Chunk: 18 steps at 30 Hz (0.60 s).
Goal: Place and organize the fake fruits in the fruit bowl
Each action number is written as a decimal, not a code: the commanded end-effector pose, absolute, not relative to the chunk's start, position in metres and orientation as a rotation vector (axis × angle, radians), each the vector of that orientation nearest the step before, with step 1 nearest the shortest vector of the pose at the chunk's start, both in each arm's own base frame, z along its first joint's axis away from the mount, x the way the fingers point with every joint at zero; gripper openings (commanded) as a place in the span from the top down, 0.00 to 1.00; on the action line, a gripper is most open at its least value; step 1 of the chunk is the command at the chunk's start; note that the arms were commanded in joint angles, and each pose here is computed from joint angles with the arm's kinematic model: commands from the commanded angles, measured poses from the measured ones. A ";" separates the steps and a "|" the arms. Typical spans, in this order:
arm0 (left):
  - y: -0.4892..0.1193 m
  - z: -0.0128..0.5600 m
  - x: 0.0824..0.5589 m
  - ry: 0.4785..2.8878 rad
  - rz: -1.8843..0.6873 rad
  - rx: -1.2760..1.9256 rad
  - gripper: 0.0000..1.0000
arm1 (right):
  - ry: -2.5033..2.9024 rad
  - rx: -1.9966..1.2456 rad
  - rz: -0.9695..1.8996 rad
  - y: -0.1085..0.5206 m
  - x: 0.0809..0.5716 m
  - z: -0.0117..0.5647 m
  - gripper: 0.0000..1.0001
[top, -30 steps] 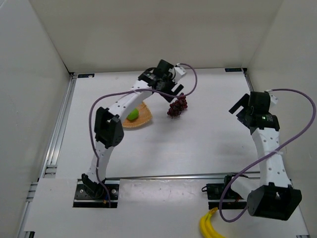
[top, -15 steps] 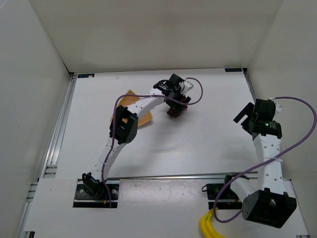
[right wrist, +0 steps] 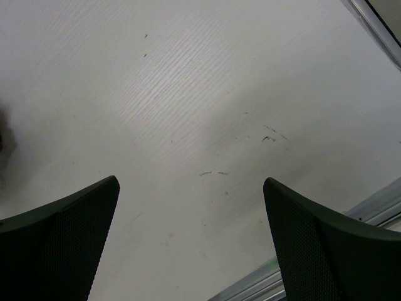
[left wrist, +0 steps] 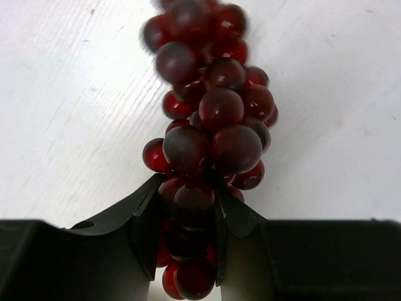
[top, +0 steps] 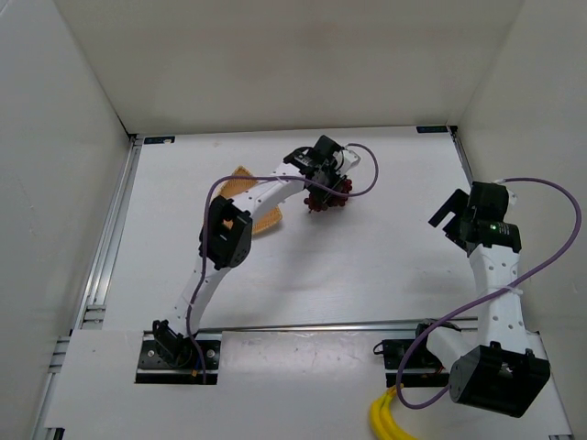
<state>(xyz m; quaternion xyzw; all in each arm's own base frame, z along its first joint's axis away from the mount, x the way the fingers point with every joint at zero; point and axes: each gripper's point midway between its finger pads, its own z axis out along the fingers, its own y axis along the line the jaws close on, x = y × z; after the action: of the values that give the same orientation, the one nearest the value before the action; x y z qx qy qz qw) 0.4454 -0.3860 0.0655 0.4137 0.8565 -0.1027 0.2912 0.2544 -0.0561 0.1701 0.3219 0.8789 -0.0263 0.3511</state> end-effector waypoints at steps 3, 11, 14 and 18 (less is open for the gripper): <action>-0.374 0.240 0.432 1.988 -0.259 0.994 0.71 | 2.245 0.797 0.024 -0.046 0.262 0.184 0.00; -0.239 0.273 0.438 2.014 0.056 0.887 0.70 | 2.244 0.746 0.107 -0.017 0.270 0.180 0.00; -0.191 0.262 0.438 2.071 0.130 0.848 0.69 | 2.276 0.715 0.125 -0.003 0.272 0.175 0.00; -0.152 0.234 0.435 2.167 0.179 0.808 0.66 | 2.307 0.665 0.101 0.010 0.276 0.171 0.00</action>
<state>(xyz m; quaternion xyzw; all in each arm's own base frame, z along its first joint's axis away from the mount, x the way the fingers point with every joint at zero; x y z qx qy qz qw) 0.4426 -0.1705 0.2681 0.3097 0.8391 0.0498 0.4445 0.2672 0.0065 0.1674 0.2578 0.9006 0.0459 0.3468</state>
